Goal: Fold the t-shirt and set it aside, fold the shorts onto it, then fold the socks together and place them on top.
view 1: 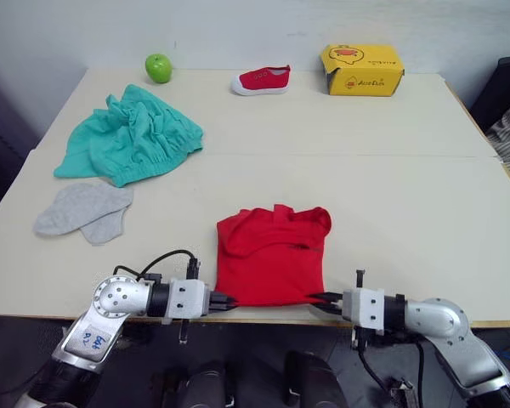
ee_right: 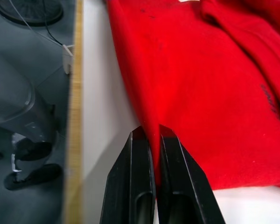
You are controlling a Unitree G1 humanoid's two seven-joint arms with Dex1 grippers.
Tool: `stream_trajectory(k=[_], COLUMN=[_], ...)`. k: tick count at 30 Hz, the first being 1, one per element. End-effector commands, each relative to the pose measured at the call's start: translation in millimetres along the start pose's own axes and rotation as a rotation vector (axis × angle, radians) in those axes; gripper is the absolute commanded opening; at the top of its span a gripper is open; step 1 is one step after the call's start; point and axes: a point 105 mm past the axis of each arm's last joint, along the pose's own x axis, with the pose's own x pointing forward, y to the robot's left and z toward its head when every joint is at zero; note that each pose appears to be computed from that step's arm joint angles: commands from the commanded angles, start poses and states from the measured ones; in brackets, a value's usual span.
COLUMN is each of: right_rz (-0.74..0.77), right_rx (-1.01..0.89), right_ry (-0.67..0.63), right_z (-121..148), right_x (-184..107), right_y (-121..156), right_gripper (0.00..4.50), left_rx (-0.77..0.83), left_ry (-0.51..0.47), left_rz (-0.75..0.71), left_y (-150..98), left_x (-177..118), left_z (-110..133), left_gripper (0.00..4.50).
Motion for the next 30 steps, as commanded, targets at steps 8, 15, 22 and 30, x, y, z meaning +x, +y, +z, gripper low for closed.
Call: stream_trajectory(k=[8,15,22,30], right_rz=[0.033,0.013,-0.035,-0.036], right_rx=[0.049,0.194,0.144,0.052], right_ry=[0.0,-0.064,-0.129,-0.097], right_z=[10.3,31.4,27.5,1.4], right_x=[-30.6,-49.1,-9.6,24.9], right_y=[-1.0,-32.2,-60.3,-80.9], right_gripper=[2.32,1.68,0.0,0.0], left_rx=[-0.096,-0.116,-0.005,0.111], left_ry=[-0.129,-0.146,-0.137,-0.122], left_rz=[0.038,0.05,-0.007,-0.02], left_y=[9.4,35.4,52.8,64.7], left_x=[-25.7,-39.2,-0.1,23.8], left_z=[20.6,18.0,8.7,0.8], left_gripper=[2.23,1.85,0.02,0.02])
